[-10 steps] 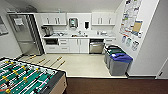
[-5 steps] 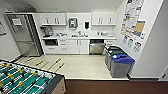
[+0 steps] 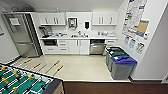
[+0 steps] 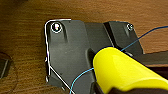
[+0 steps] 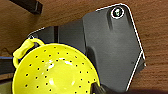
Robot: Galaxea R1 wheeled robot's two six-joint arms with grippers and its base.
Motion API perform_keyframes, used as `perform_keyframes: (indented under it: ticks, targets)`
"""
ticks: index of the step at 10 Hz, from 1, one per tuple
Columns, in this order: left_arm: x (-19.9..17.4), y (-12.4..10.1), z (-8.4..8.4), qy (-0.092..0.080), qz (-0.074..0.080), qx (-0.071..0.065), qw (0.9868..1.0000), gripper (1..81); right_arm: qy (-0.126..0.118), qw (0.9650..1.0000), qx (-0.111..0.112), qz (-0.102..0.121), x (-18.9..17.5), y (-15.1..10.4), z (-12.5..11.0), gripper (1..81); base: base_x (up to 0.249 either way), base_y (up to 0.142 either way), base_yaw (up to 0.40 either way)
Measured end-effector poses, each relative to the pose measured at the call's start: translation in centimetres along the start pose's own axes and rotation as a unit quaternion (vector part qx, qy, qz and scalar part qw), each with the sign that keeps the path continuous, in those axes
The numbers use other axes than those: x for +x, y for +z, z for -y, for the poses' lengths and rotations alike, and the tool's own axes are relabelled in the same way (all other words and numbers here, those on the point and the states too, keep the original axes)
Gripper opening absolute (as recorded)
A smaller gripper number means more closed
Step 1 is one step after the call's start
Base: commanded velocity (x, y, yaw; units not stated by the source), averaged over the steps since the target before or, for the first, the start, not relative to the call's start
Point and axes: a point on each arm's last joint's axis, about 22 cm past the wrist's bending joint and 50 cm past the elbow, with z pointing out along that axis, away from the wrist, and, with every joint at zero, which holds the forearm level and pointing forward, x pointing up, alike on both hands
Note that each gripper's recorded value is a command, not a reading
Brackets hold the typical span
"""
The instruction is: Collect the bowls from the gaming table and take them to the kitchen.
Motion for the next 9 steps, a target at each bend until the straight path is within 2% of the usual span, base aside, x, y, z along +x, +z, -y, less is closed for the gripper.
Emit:
perform_keyframes:
  ticks: [1,3,4,7,9]
  targets:
    - [0.0,0.1,-0.2,0.0,-0.001,-0.001,1.0,1.0,0.0,1.0,0.0,-0.002,0.3,0.0,0.0,1.0,0.165,0.0,0.0]
    - [-0.6,0.1,-0.4,-0.002,0.004,-0.001,1.0,1.0,0.003,0.9999,0.0,0.012,-0.4,0.0,-0.1,1.0,0.165,0.0,0.0]
    - [-0.3,0.2,-0.4,-0.001,0.003,0.0,1.0,1.0,0.003,1.0,0.0,0.009,0.0,0.0,-0.1,1.0,0.165,0.0,0.0]
    - [-0.5,0.1,0.3,0.001,0.011,0.01,0.9999,1.0,0.005,0.9999,0.004,0.01,-0.2,0.1,0.5,1.0,0.17,0.0,0.0]
    - [0.6,0.3,0.6,0.005,0.007,0.014,0.9999,1.0,0.006,0.9999,0.007,0.01,-0.3,0.2,0.9,1.0,0.18,0.0,0.0]
